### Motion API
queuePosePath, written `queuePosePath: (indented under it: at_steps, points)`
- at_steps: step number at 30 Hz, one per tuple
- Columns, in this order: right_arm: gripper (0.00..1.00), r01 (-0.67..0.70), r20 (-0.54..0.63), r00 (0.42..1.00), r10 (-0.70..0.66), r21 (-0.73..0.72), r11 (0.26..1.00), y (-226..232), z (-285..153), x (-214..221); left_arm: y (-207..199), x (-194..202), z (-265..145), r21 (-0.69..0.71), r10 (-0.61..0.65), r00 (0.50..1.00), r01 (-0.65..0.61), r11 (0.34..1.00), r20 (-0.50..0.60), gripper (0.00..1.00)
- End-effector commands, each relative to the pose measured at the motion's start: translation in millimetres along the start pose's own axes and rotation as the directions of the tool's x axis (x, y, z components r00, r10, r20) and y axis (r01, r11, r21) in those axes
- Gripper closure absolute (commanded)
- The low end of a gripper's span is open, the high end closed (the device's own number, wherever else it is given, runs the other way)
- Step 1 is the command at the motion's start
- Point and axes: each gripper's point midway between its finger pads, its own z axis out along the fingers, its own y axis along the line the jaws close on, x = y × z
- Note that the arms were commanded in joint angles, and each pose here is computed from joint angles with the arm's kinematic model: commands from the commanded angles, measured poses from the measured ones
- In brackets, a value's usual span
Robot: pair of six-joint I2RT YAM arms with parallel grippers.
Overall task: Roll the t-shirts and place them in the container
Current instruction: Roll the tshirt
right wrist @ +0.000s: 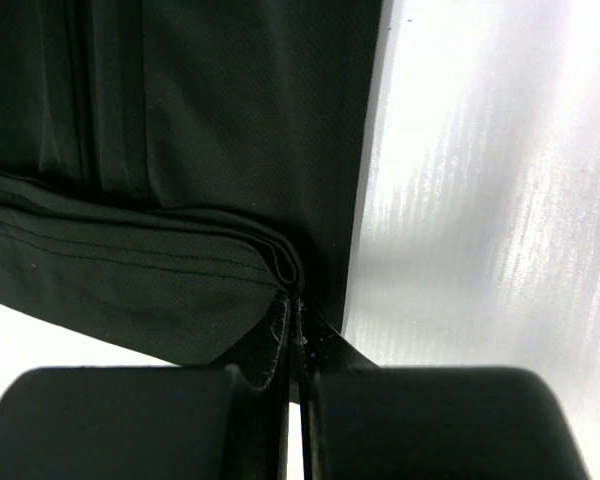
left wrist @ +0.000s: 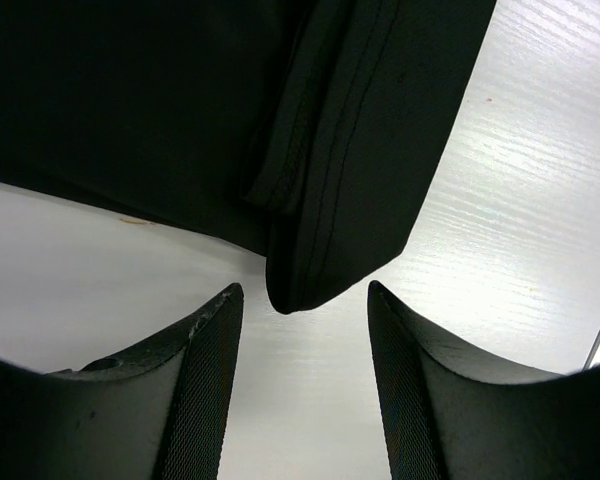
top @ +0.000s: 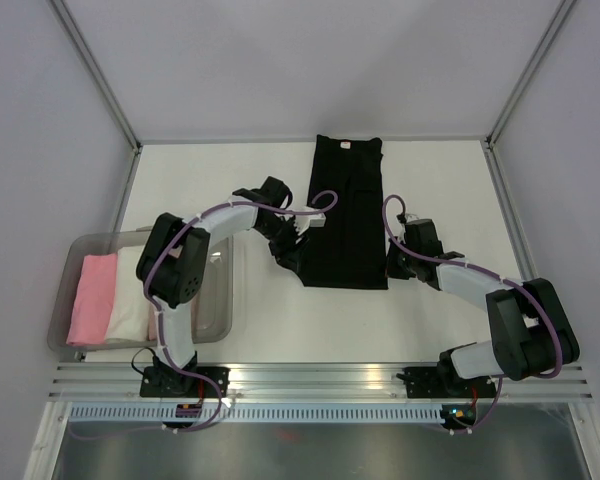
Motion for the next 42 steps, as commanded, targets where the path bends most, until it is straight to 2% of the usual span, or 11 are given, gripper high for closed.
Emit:
queuePosePath:
  at_steps: [1, 7, 10, 14, 18, 23, 34, 37, 38, 40, 42]
  points:
    - [1.0, -0.036, 0.061, 0.998, 0.035, 0.015, 0.999, 3, -4, -21, 2, -26, -11, -0.037, 0.047, 0.998, -0.046, 0.998, 0.048, 0.42]
    - [1.0, -0.086, 0.036, 0.996, 0.084, 0.035, 0.996, -1, 0, -14, -6, -45, -32, -0.132, 0.333, 0.942, -0.326, 0.936, 0.034, 0.42]
    - [1.0, -0.112, 0.042, 0.993, 0.11, 0.046, 0.993, -2, 1, -14, -23, -40, -23, -0.131, 0.524, 0.851, -0.524, 0.842, -0.037, 0.41]
    - [1.0, -0.119, 0.075, 0.99, 0.116, 0.046, 0.992, -2, -3, -22, -44, -22, 3, -0.093, 0.651, 0.755, -0.656, 0.749, -0.076, 0.39]
    - [1.0, -0.122, 0.07, 0.99, 0.119, 0.034, 0.992, 0, -2, -21, -50, -10, 28, -0.075, 0.703, 0.705, -0.709, 0.701, -0.1, 0.38]
    - [1.0, -0.115, 0.07, 0.991, 0.112, 0.033, 0.993, -1, -2, -19, -36, -19, 38, -0.154, 0.741, 0.66, -0.751, 0.643, -0.127, 0.37]
    - [1.0, -0.094, 0.081, 0.992, 0.093, 0.017, 0.995, 2, -3, -24, -28, -11, 44, -0.173, 0.728, 0.669, -0.743, 0.647, -0.149, 0.4]
    - [1.0, -0.087, 0.08, 0.993, 0.085, 0.019, 0.996, 2, -4, -24, -23, -10, 47, -0.184, 0.728, 0.666, -0.745, 0.641, -0.159, 0.48]
    - [1.0, -0.079, 0.08, 0.994, 0.077, 0.02, 0.997, 2, -4, -25, -22, -10, 48, -0.185, 0.727, 0.668, -0.744, 0.642, -0.16, 0.61]
    - [0.97, -0.068, 0.088, 0.994, 0.067, 0.012, 0.998, 3, -6, -28, -22, -9, 49, -0.183, 0.727, 0.667, -0.744, 0.642, -0.163, 0.75]
    - [0.86, -0.037, 0.106, 0.994, 0.036, 0.001, 0.999, 6, -11, -35, -22, -8, 48, -0.183, 0.723, 0.671, -0.741, 0.646, -0.163, 0.94]
